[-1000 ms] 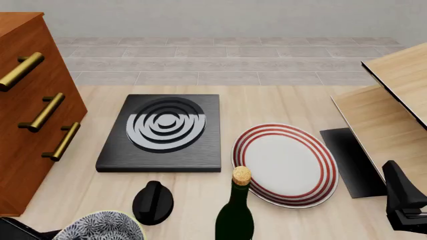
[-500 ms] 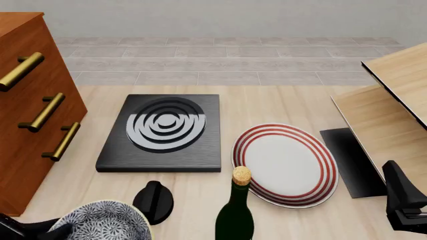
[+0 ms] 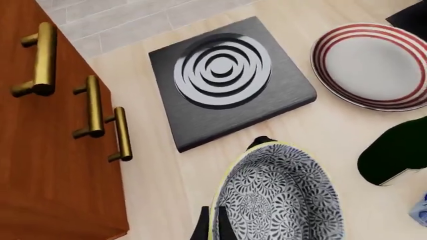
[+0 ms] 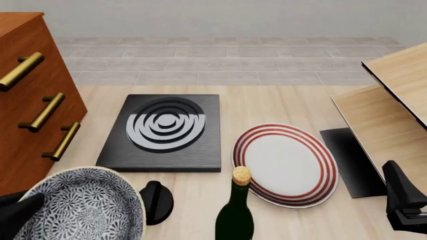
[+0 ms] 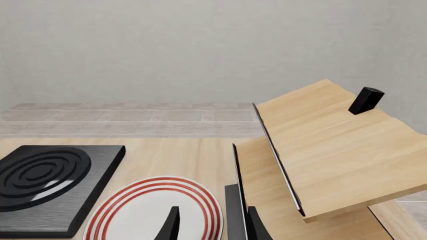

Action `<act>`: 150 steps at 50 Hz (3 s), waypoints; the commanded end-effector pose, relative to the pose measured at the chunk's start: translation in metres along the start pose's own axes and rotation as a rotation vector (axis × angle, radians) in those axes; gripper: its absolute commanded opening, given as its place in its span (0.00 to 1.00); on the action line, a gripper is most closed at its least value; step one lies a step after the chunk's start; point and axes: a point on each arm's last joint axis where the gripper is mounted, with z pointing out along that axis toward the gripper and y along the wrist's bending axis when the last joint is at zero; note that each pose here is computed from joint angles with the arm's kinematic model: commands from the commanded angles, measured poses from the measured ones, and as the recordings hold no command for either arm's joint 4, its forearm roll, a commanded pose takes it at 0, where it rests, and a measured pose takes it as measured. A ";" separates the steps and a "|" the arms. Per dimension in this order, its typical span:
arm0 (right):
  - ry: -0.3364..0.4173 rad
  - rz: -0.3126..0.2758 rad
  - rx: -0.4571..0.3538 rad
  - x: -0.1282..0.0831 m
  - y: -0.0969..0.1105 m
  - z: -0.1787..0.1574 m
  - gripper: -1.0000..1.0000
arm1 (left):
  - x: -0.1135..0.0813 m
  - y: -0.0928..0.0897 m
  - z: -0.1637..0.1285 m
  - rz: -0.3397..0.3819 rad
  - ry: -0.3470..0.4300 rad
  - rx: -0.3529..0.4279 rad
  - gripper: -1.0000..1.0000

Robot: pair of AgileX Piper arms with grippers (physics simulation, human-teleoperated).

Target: Put the bowl on the top of the cabinet.

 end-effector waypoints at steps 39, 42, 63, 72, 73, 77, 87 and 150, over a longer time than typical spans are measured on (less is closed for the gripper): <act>0.000 0.000 0.000 0.000 0.000 0.000 1.00 | -0.112 0.028 -0.071 -0.359 -0.414 -0.334 0.00; 0.000 0.000 0.000 0.000 0.000 0.000 1.00 | -0.113 0.029 -0.072 -0.369 -0.426 -0.348 0.00; 0.000 0.000 0.000 0.000 0.000 0.000 1.00 | -0.138 0.032 -0.095 -0.471 -0.568 -0.423 0.00; 0.000 0.000 0.000 0.000 0.000 0.000 1.00 | -0.149 0.033 -0.106 -0.490 -0.623 -0.440 0.00; 0.000 0.000 0.000 0.000 0.000 0.000 1.00 | -0.150 0.033 -0.106 -0.493 -0.625 -0.441 0.00; 0.000 0.000 0.000 0.000 0.000 0.000 1.00 | -0.155 0.035 -0.107 -0.517 -0.653 -0.469 0.00; 0.000 0.000 0.000 0.000 0.000 0.000 1.00 | -0.173 0.051 -0.101 -0.589 -0.694 -0.539 0.00; 0.000 0.000 0.000 0.000 0.000 0.000 1.00 | -0.175 0.154 -0.030 -0.916 -0.579 -0.767 0.00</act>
